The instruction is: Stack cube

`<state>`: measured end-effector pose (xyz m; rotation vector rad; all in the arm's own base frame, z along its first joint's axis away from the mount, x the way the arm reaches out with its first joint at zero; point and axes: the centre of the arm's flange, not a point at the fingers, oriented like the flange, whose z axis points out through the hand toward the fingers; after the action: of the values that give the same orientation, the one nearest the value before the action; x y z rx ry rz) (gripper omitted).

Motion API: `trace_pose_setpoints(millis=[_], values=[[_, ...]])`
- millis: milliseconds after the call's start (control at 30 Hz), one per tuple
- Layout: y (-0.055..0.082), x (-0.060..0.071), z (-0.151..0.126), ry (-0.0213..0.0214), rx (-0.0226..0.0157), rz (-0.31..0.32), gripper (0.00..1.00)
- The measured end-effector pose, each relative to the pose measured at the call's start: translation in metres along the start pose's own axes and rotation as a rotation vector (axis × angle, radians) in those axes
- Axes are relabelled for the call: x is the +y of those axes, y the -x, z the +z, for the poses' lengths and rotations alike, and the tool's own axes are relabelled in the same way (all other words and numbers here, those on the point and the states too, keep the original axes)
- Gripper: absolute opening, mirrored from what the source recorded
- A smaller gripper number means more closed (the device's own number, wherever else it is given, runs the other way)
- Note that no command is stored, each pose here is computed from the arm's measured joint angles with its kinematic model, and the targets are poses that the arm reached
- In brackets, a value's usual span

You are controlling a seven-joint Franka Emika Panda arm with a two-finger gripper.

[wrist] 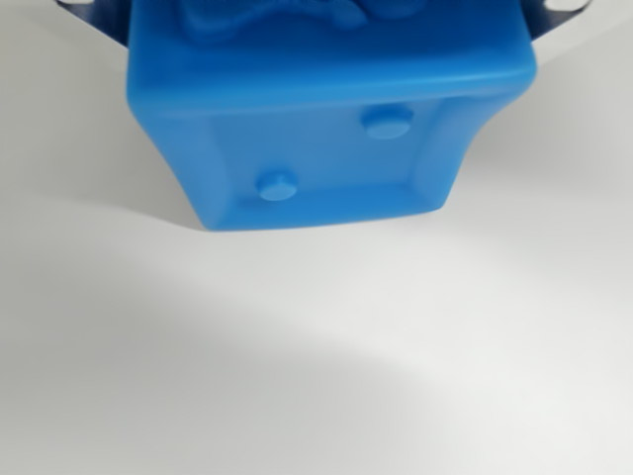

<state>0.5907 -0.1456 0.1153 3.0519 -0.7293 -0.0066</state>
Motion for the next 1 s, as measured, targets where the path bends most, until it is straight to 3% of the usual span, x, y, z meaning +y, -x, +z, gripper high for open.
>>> trace_pose_setpoints(millis=[533, 833, 1000], values=[[0.0, 0.0, -0.002, -0.0002, 0.0004, 0.0, 0.0], [-0.001, 0.0, -0.017, -0.0021, 0.0043, 0.0, 0.0], [-0.001, 0.0, -0.027, -0.0028, 0.0036, 0.0, 0.0]])
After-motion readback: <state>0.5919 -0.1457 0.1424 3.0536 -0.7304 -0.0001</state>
